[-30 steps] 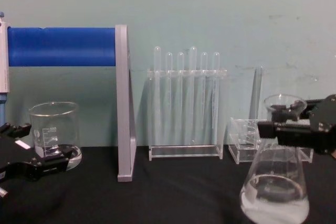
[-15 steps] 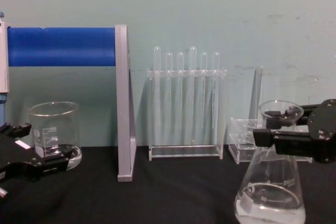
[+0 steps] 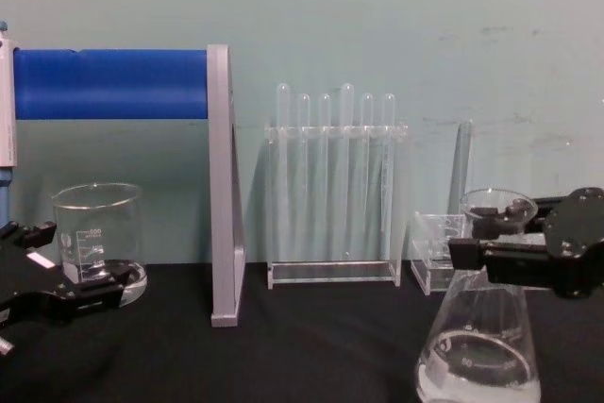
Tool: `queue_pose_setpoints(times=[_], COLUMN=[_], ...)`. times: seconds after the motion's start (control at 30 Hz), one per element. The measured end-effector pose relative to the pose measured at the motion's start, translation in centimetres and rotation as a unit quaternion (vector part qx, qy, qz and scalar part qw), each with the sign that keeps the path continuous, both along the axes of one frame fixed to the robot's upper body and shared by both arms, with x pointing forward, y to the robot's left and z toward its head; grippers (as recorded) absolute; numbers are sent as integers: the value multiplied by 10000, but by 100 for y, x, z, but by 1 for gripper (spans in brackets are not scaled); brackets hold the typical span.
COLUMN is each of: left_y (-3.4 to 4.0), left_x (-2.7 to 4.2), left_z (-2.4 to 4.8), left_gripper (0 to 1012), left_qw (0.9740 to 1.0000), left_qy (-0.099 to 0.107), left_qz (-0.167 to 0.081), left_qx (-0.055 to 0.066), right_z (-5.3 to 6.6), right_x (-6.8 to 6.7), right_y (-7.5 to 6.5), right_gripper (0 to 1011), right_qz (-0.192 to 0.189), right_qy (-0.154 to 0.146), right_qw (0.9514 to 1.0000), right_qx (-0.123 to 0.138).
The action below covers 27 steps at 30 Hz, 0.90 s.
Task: Grasp the erlenmeyer flask with one hand, shake it three times, then place it back.
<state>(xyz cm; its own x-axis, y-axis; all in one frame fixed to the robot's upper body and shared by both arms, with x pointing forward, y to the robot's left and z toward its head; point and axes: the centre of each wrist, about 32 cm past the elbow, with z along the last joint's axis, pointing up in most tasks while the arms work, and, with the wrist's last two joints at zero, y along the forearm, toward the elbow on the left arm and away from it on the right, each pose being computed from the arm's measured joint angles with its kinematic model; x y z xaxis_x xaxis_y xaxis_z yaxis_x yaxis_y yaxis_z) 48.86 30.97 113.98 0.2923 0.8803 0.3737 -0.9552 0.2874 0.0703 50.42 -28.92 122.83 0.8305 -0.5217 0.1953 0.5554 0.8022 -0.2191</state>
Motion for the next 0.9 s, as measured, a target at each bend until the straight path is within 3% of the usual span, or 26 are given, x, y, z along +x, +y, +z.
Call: queue_pose_setpoints(times=[0.9], left_y=[0], left_x=[0], left_z=[0], left_gripper=[1001], left_qw=[10000], left_qy=[0], left_qz=[0], left_qx=[0], right_z=[-148], right_x=[117], right_y=[20], right_gripper=[457], right_qz=[-20], right_qy=[195], right_qw=[9998], right_qx=[1])
